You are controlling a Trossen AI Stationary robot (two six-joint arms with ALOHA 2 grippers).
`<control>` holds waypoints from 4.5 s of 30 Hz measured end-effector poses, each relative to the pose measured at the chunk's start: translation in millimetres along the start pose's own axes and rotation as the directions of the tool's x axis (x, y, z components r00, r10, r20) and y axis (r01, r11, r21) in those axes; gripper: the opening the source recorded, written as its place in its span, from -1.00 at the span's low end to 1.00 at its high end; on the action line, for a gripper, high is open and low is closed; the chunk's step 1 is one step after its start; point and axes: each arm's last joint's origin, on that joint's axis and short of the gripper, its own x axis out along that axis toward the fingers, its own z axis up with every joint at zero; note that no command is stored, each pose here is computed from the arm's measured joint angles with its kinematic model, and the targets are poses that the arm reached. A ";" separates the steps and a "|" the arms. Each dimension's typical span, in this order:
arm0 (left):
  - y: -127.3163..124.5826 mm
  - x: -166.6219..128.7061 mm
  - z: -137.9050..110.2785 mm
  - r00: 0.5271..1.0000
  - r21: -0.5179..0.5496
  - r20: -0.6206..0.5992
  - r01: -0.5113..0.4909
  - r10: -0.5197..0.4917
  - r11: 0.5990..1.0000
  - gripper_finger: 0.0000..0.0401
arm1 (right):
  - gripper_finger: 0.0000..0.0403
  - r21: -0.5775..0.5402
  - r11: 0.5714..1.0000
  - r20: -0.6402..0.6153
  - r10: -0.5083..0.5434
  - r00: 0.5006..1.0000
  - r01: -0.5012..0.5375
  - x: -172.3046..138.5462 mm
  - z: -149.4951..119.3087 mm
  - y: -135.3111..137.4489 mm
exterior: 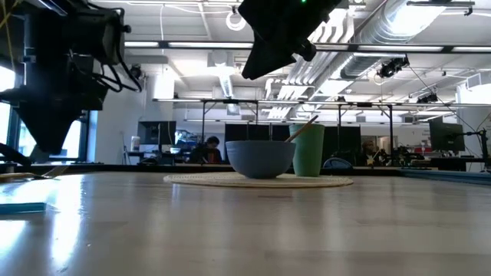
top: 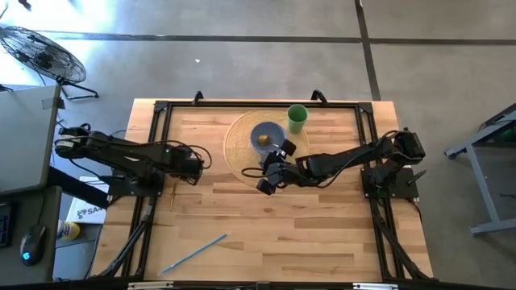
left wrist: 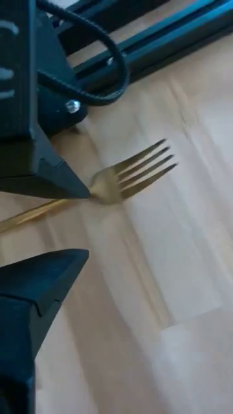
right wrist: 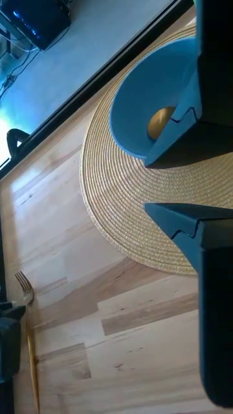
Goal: Pick & Place Utensil
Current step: Put the gold fork into the blue bowl
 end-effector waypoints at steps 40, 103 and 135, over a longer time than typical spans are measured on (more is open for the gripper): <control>-19.3 46.8 21.8 0.980 0.275 -0.196 0.018 0.037 0.961 -0.34 | -0.55 0.003 1.000 -0.036 -0.007 0.999 0.007 1.0 -3.4 -2.5; -17.1 55.2 -22.1 0.783 0.502 0.369 0.285 -0.500 0.816 -0.34 | -0.56 0.017 1.000 -0.039 -0.017 0.999 0.018 1.1 -4.1 -2.9; -12.4 66.9 -24.3 0.741 0.469 0.434 0.300 -0.512 0.831 -0.96 | -0.55 0.030 0.989 -0.096 0.149 0.984 -0.147 0.9 -5.5 1.7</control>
